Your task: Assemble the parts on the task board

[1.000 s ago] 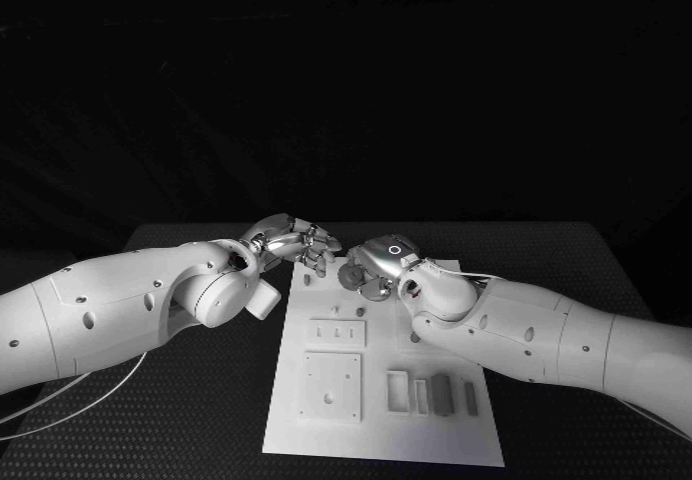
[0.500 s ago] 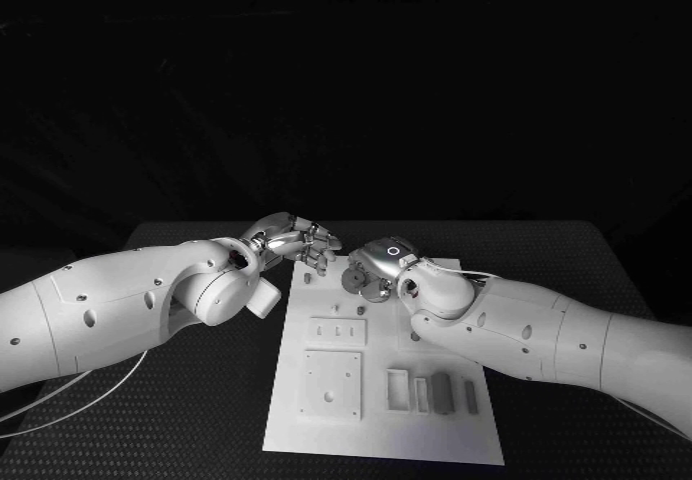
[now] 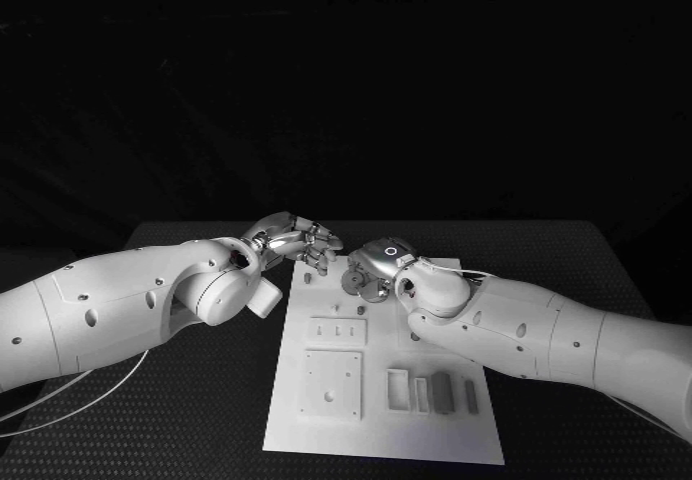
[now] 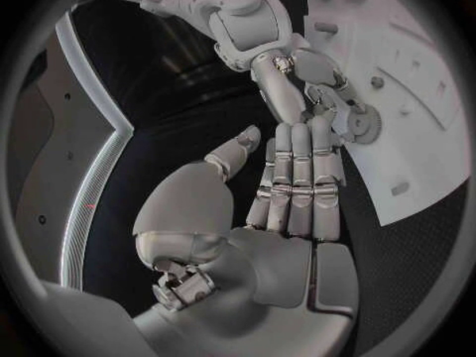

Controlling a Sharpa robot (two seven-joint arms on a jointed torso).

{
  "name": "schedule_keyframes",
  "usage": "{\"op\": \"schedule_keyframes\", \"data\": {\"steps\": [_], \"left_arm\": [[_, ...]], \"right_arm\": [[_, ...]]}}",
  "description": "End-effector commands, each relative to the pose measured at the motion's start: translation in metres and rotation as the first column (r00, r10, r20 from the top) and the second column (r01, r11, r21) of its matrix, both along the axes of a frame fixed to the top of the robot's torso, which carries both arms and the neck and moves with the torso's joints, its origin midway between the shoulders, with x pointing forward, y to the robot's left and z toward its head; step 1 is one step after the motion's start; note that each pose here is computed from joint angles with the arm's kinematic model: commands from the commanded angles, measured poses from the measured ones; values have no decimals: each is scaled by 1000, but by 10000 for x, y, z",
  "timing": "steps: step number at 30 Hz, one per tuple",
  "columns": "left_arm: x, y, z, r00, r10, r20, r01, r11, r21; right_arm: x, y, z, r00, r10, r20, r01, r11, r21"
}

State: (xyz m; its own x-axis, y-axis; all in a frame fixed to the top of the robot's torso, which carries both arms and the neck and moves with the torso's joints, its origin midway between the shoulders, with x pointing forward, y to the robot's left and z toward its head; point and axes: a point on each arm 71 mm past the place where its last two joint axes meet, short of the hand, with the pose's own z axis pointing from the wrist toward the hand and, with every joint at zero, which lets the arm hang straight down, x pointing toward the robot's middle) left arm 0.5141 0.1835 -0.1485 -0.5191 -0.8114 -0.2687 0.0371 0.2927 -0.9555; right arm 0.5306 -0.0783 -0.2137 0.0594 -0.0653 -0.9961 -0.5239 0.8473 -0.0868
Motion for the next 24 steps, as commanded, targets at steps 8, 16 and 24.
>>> {"op": "schedule_keyframes", "data": {"steps": [8, 16, 24], "left_arm": [[-9, -22, 13, 1000, -17, 4, 17, 1000, -5], [-11, -17, 13, 1000, -15, 3, 15, 1000, -4], [-9, -14, 13, 1000, -13, 3, 13, 1000, -4]], "right_arm": [[37, -47, -90, 997, -21, -72, 19, 1000, -24], [52, -50, -127, 994, -9, -112, 6, 1000, -28], [72, -71, -160, 990, -15, -139, 10, 999, -32]]}}
